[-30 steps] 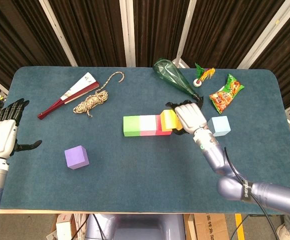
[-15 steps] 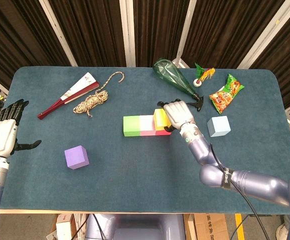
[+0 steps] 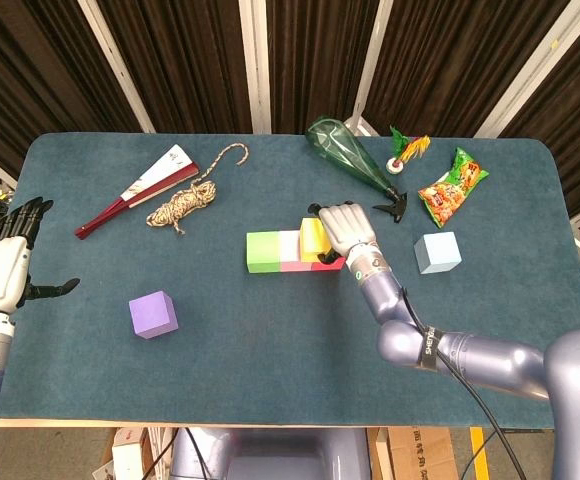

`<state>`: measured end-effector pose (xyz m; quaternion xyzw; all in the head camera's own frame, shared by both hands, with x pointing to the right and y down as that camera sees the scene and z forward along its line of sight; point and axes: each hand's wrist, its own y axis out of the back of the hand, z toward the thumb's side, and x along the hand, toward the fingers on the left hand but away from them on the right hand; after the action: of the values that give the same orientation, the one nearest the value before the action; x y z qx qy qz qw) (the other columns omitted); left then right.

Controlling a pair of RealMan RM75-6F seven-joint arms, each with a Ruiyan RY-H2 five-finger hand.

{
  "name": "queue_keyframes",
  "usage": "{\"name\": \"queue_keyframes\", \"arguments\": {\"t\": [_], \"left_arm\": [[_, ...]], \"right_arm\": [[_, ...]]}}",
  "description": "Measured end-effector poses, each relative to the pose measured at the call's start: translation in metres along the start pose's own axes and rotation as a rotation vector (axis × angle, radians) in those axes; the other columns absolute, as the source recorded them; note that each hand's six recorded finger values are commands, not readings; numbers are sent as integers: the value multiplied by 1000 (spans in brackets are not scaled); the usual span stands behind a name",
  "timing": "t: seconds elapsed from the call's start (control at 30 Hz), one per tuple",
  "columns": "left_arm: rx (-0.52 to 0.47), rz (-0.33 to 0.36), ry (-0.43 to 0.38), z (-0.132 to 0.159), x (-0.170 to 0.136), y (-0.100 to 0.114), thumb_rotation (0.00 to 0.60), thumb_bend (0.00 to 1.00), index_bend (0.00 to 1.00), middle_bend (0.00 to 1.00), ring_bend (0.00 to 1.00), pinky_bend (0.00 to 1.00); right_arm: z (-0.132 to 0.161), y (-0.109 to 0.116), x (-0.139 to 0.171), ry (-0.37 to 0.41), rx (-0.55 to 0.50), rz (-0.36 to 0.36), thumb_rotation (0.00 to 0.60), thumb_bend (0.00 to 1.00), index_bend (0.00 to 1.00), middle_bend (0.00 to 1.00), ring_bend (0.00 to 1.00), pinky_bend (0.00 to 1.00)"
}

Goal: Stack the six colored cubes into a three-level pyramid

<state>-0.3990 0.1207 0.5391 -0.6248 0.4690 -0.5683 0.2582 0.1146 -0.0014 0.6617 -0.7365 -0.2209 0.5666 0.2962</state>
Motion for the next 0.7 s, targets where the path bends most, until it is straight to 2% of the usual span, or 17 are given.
{"name": "queue_keyframes", "arguments": {"t": [0.7], "left_arm": [[-14,5,0,-2,0,3,600,131,0,0,0,29]], "right_arm": [[9,-4,-7,-8,26,2,600,289,212,467,465,213]]}}
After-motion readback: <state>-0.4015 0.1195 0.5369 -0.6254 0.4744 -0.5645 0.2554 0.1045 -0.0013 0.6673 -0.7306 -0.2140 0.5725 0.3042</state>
